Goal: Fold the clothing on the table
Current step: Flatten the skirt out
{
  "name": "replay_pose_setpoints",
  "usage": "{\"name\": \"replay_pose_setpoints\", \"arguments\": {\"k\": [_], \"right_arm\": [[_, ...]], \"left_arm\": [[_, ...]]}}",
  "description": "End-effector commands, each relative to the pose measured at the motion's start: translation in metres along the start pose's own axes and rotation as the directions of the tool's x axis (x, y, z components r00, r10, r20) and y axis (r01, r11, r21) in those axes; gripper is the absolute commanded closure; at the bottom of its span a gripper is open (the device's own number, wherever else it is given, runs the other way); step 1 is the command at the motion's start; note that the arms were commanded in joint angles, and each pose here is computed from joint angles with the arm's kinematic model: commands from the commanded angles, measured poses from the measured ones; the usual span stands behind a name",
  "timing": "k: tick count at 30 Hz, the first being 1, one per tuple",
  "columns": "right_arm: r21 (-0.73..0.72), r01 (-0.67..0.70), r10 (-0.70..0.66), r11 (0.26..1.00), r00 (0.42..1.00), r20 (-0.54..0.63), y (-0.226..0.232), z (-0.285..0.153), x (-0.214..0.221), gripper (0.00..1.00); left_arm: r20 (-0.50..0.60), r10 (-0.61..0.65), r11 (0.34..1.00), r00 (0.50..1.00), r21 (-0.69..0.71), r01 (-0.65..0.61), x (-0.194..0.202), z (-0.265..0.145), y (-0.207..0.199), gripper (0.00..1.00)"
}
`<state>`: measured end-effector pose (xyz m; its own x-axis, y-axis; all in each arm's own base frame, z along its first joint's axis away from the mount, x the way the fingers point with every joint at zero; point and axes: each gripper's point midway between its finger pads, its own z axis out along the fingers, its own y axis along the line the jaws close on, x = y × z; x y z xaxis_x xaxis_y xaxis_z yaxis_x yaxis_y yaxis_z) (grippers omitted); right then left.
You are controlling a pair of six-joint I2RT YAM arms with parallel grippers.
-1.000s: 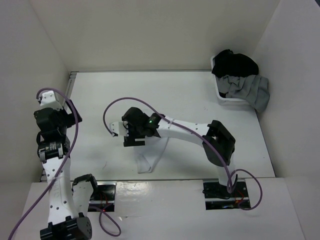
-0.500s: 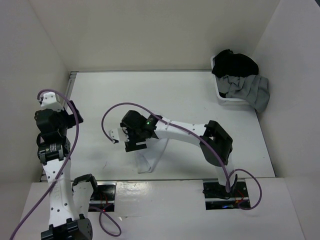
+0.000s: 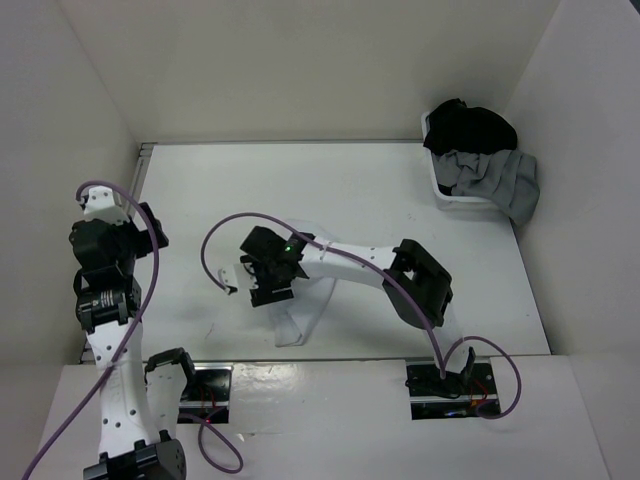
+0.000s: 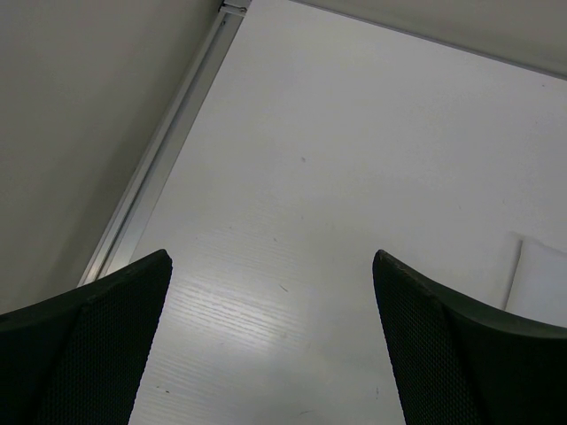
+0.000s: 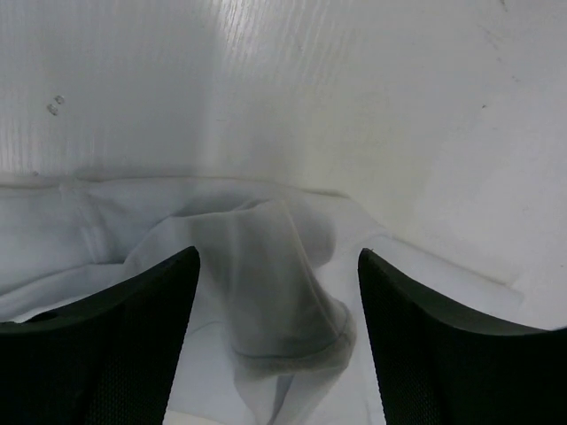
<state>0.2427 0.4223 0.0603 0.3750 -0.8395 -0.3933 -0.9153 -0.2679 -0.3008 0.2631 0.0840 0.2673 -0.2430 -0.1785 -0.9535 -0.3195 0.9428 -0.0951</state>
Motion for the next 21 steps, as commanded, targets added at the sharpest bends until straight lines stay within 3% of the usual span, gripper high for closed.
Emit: {"name": "replay_pose_setpoints", "arguments": {"k": [1, 6, 9, 14, 15, 16, 18, 19, 21], "right_arm": [[0.026, 0.015, -0.016, 1.0, 0.998, 0.053, -0.0139, -0.0118, -0.0228, 0.24], [0.027, 0.005, -0.007, 1.0, 0.998, 0.055, -0.0161, -0.008, -0.0248, 0.56], [0.026, -0.004, 0.002, 1.0, 0.998, 0.055, -0.0157, -0.008, -0.0248, 0.69], [0.019, -0.004, 0.003, 1.0, 0.999, 0.049, -0.0142, -0.0042, -0.0228, 0.83], [0.019, -0.004, 0.003, 1.0, 0.999, 0.049, -0.0142, -0.0042, -0.0228, 0.96], [0.028, -0.004, 0.003, 1.0, 0.999, 0.044, -0.0149, -0.0026, -0.0211, 0.99], [0.028, -0.004, 0.003, 1.0, 0.999, 0.044, -0.0149, -0.0026, -0.0211, 0.96], [0.04, -0.021, 0.019, 0.999, 0.999, 0.044, -0.017, -0.0027, -0.0215, 0.82], [0.05, -0.021, 0.02, 0.999, 0.999, 0.035, -0.0187, -0.0031, -0.0197, 0.69]], "left_arm": [[0.039, 0.012, 1.0, 0.999, 0.028, -0.014, -0.0064, -0.0017, -0.004, 0.0], [0.038, 0.022, 0.999, 0.999, 0.037, -0.023, -0.0062, -0.0017, -0.0052, 0.0], [0.047, 0.022, 0.999, 0.999, 0.038, -0.024, -0.008, -0.0038, -0.0055, 0.0], [0.047, 0.022, 0.999, 0.999, 0.047, -0.024, -0.0079, -0.0039, -0.0071, 0.0], [0.046, 0.022, 0.998, 0.999, 0.056, -0.025, -0.0078, -0.004, -0.0087, 0.0], [0.046, 0.022, 0.998, 0.999, 0.056, -0.025, -0.0078, -0.004, -0.0087, 0.0], [0.047, 0.031, 0.998, 0.998, 0.056, -0.034, -0.0078, -0.004, -0.0083, 0.0], [0.046, 0.031, 0.997, 0.998, 0.066, -0.034, -0.0076, -0.0041, -0.0102, 0.0], [0.046, 0.031, 0.997, 0.998, 0.066, -0.034, -0.0076, -0.0041, -0.0102, 0.0]]}}
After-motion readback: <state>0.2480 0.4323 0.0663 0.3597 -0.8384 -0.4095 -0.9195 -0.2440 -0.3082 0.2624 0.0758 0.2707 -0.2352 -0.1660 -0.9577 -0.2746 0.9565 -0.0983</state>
